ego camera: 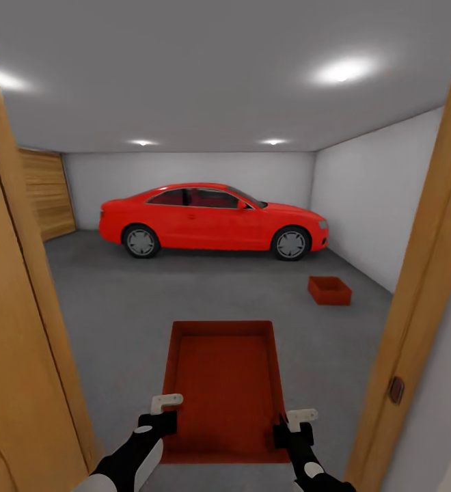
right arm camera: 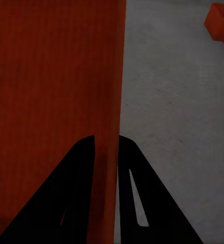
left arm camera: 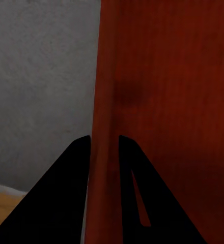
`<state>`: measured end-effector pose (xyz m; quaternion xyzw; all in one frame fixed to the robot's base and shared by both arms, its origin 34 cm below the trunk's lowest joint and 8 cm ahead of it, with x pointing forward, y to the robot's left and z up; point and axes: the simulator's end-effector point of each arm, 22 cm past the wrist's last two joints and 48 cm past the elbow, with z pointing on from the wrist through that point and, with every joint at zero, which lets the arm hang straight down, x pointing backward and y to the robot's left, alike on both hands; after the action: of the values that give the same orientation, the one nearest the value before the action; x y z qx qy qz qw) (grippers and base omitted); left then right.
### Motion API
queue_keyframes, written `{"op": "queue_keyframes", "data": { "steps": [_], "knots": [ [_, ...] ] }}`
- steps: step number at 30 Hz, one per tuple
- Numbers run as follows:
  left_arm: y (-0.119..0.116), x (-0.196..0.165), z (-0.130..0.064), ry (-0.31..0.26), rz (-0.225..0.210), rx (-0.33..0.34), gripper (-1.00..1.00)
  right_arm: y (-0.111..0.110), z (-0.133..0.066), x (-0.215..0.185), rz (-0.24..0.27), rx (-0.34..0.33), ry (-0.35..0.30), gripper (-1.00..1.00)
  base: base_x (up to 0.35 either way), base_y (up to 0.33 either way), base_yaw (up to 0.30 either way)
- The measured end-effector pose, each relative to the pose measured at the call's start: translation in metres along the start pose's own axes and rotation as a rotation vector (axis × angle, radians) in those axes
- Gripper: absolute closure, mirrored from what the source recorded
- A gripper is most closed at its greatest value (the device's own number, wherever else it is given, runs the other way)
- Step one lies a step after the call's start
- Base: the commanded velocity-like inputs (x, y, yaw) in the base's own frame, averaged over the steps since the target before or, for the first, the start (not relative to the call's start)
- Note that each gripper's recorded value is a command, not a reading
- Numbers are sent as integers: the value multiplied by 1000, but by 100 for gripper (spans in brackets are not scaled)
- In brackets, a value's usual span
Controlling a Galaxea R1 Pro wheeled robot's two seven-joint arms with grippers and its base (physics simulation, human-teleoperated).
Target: Move the two storage containers from the living room to the garage. In the garage, place one container on the floor and stack the other container on top of it (either order is fine).
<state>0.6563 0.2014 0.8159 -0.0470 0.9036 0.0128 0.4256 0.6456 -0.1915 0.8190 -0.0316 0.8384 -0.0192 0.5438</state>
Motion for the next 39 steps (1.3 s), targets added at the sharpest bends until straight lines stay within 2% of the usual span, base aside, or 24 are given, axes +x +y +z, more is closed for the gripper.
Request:
{"op": "queue_keyframes", "data": {
  "steps": [7,21,39],
  "knots": [
    [-1,0,0,0,0,0,100,-1,0,0,1,0,0,100,172,69,-207],
    [0,-1,0,-1,1,0,100,0,0,0,1,0,-1,100,18,1,-7],
    [0,0,0,-1,1,0,100,0,0,0,1,0,-1,100,309,0,1]
  ]
}}
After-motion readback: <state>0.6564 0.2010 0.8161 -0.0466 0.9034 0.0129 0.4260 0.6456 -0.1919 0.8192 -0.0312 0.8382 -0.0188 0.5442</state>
